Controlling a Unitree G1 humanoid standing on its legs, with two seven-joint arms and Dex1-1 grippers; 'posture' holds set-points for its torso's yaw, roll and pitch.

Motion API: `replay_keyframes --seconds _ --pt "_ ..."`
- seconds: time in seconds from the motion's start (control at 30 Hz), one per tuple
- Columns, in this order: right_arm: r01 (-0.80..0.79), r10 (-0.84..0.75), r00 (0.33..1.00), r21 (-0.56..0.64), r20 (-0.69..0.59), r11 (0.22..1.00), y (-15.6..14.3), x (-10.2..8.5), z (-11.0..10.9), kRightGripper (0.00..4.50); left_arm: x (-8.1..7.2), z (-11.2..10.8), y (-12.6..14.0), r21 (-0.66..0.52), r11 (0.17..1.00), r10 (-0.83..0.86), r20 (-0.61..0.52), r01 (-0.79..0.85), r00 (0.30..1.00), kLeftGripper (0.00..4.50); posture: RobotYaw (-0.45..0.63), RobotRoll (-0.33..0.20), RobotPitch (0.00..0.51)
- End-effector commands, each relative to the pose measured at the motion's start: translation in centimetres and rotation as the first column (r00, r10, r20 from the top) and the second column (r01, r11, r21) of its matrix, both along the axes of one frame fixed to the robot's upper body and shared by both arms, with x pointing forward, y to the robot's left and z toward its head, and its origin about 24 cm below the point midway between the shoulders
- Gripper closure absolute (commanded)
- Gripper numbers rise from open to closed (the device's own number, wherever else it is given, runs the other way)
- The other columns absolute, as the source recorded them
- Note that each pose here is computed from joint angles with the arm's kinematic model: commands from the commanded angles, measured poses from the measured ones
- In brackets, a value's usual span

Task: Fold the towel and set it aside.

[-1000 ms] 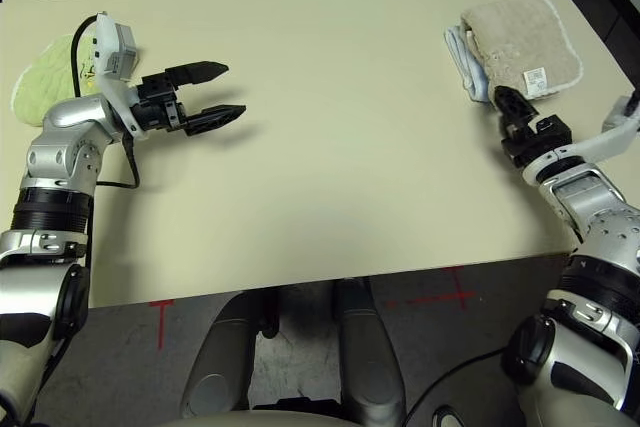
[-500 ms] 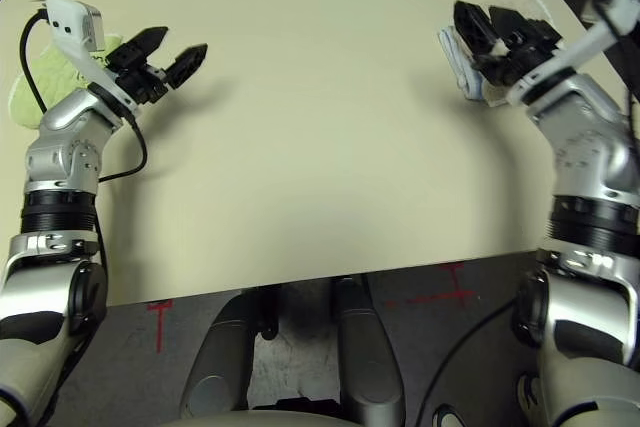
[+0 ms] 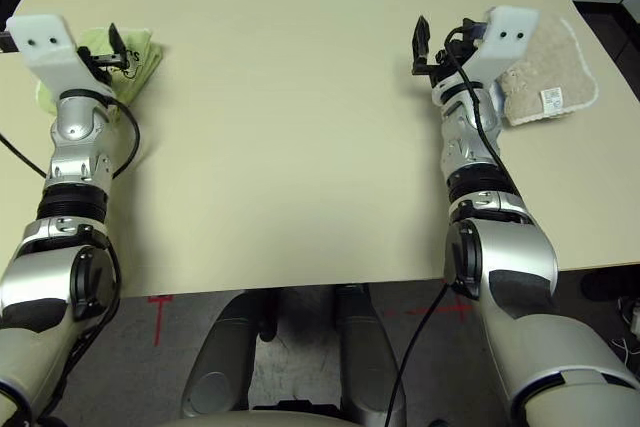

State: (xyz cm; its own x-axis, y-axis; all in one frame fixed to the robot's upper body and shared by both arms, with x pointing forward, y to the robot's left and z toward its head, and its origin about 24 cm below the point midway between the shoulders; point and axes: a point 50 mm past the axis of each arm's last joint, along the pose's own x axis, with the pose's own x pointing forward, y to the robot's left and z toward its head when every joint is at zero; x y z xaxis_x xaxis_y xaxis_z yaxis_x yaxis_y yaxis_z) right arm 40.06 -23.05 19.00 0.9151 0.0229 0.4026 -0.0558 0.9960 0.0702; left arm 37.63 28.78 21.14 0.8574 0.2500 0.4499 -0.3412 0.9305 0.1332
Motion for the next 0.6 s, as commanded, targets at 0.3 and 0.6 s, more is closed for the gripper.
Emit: replay_keyframes --seconds 0.3,0.6 --pt "0.042 -0.042 0.999 -0.037 0.001 0.998 -3.2 -1.2 -0.6 0.05 -0.6 -2.1 1.3 0.0 0.991 -0.133 -0.074 0.133 0.988 0.0 0.0 0.0 0.171" --pt "0.07 -0.066 0.995 0.045 -0.073 0.997 -3.3 -1.1 -2.1 0.05 -0.5 -2.8 1.7 -0.046 0.991 -0.129 -0.139 0.124 0.982 0.0 0.0 0.0 0.174"
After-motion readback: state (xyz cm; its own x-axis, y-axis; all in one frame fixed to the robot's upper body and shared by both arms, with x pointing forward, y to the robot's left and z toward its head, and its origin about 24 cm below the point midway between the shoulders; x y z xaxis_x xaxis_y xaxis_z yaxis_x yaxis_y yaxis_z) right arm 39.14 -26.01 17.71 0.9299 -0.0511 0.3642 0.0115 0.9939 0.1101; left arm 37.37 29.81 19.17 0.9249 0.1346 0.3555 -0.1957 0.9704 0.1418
